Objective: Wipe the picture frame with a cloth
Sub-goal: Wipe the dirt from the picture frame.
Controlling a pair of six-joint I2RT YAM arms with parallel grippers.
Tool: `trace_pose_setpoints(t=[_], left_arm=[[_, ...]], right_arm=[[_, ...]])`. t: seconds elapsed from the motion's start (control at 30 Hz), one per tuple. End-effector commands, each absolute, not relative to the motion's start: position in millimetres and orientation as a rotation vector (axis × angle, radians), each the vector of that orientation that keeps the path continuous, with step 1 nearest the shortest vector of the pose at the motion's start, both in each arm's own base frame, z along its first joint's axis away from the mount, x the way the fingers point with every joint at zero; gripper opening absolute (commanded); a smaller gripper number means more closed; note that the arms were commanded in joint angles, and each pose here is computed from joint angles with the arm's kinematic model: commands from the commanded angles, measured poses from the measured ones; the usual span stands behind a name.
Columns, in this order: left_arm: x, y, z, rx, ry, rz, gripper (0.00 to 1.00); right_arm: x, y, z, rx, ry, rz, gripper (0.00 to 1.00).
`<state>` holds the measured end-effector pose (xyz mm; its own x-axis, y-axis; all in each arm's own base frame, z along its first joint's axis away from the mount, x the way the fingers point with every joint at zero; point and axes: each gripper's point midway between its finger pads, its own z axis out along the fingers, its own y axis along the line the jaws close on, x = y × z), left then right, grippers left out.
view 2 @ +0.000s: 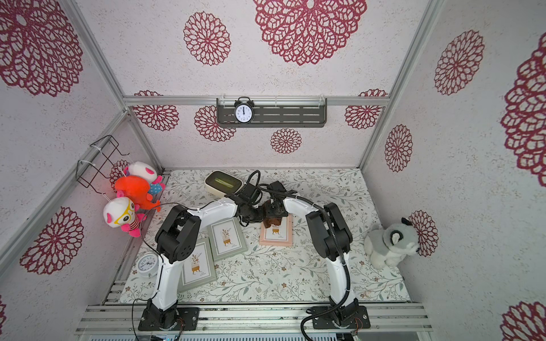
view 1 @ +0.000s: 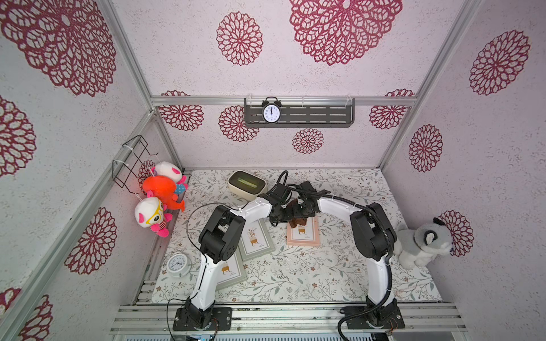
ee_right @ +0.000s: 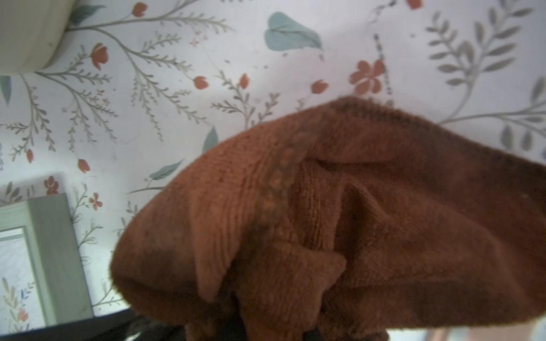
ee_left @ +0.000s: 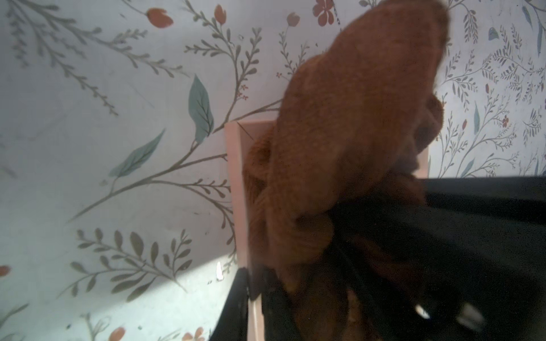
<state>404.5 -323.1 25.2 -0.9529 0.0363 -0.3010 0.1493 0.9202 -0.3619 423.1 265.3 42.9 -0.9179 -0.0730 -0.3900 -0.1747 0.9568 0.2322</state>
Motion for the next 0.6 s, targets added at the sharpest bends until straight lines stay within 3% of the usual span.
trace_pose_setpoints(t=[0.0,0.33,0.57], left_arm=[[365.8,-300.1,-42.3,0.181,2.986,-0.338,0.13],[359.9,-290.7,-47.3,0.184,3.010,-0.280,0.12],[359.6,-290.5,-48.2,0.187,3.017,-0.272,0.12]], right_arm=[[419.3,251.2,43.3,-0.147,2.752,0.324,0.00],[405.7,176.7,51.8,-0.014,2.775,0.180,0.00],[408.6,173.2,56.0,-0.004,2.778,0.214,0.00]])
